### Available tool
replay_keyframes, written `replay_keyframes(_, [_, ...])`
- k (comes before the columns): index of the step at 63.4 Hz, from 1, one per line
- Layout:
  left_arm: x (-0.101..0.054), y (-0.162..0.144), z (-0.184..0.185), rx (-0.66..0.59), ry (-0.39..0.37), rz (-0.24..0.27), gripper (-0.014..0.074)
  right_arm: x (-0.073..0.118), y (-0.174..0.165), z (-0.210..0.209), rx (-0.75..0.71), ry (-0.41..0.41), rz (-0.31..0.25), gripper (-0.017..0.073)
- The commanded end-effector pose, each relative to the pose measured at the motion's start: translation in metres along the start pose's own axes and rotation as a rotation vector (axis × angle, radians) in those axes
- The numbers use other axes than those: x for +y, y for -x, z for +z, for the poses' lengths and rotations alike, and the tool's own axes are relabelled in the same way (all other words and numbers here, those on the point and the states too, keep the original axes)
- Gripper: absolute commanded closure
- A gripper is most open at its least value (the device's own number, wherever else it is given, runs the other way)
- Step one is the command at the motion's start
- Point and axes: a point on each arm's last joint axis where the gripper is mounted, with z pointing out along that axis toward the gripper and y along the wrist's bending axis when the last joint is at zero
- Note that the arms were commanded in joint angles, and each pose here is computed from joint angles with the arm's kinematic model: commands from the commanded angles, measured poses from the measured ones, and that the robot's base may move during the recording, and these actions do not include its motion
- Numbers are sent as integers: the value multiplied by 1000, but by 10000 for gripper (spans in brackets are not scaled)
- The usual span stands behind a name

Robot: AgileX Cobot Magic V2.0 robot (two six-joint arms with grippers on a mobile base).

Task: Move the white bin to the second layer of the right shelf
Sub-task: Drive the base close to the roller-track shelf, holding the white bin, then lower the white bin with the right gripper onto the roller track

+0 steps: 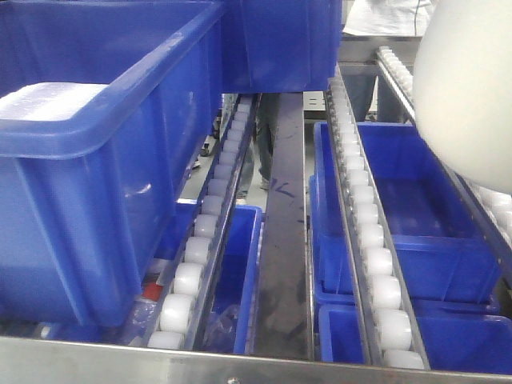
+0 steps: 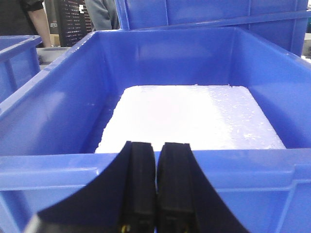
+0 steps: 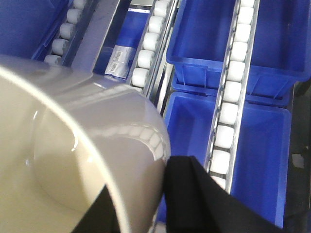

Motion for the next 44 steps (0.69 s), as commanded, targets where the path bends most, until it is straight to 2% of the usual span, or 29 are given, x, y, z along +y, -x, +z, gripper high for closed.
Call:
replay_keyframes(1, [0, -2, -1, -73, 5, -15, 509, 2, 16, -6, -118, 14, 3, 504])
replay_keyframes(44, [0, -2, -1, -73, 5, -15, 509, 2, 16, -6, -121, 14, 3, 504])
